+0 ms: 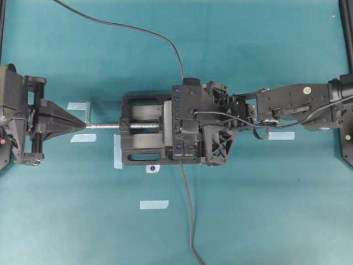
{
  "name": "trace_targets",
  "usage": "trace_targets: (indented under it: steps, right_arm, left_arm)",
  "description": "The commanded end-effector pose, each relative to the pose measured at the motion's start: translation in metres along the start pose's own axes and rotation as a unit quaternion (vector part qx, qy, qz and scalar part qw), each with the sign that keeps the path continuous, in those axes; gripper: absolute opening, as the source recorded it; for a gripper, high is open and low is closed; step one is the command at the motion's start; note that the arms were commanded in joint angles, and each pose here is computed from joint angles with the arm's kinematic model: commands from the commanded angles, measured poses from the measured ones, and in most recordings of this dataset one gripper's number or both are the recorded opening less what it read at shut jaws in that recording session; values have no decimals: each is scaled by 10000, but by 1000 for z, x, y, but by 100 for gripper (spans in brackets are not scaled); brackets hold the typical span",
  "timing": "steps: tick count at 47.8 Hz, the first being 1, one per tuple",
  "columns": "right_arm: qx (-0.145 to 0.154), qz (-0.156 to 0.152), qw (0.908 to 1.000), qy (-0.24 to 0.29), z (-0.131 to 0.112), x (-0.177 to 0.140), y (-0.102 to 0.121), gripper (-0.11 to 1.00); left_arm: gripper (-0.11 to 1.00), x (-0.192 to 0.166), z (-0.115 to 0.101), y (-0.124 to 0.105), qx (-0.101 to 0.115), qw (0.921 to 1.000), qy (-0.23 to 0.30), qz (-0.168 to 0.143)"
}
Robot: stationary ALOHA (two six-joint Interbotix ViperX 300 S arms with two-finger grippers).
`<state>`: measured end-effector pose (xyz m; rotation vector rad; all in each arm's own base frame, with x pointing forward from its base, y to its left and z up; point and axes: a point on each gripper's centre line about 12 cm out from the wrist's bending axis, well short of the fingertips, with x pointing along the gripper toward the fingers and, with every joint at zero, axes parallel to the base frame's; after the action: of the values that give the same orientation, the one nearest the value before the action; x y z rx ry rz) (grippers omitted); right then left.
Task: Insert the USB into the second port from the front of the fixed hub.
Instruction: 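Carry the plug along the hub toward the second port from front, then align the plug with the second port and push it in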
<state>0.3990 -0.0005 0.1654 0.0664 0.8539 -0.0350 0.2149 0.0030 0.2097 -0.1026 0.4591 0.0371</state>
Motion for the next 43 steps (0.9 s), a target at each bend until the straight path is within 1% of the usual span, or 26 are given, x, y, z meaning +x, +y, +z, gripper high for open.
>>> trace_targets:
  steps: [1,32,43]
  right_arm:
    - [37,30,9999,-159,9,-5,3,6]
    - [58,2,9999,-123,7,-2,-1,6]
    - [65,12,9997,-222,7,2,-1,6]
  left_arm:
    - [0,0,12,-1,0,9999,-168,-17]
    - [0,0,12,-1,-3,9998,-176,-11]
    - [0,0,11,-1,0,9999,-153,-16]
